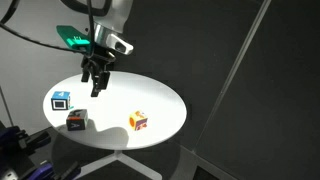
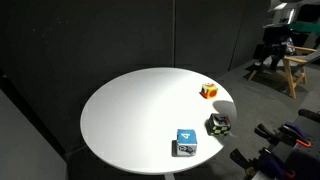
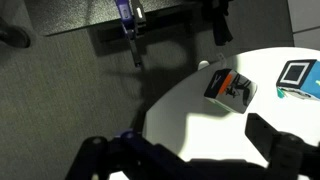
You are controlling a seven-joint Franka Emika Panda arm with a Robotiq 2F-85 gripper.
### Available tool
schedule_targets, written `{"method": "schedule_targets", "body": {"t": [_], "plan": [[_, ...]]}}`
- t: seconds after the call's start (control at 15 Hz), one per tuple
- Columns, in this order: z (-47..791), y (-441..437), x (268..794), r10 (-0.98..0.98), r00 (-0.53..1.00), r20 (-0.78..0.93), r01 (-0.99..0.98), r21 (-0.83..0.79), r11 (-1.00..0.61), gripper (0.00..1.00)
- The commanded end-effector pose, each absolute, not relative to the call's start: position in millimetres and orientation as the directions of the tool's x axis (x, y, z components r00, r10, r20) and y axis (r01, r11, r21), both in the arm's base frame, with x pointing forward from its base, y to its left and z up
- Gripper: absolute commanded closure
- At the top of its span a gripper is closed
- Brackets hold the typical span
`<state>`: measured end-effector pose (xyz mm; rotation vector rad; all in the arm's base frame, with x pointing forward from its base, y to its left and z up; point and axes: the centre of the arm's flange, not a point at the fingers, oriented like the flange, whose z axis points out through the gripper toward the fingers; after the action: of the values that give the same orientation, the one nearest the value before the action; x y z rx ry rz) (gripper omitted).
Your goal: Move the light blue plushy cube to the right
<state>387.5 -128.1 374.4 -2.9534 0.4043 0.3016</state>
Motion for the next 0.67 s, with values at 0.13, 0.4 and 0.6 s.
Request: {"method": "schedule_targets", "body": {"t": [0.13, 0.4, 0.6], "plan": [[374.7, -128.2, 387.7, -0.250, 0.944, -0.216, -0.279, -0.116, -0.953, 0.00], [373.7, -124.7, 391.4, -0.251, 0.950, -0.188, -0.270, -0.083, -0.959, 0.00], [374.8, -112.5, 401.1, -0.223, 0.965, -0.138, -0.230, -0.036, -0.973, 0.00]]}}
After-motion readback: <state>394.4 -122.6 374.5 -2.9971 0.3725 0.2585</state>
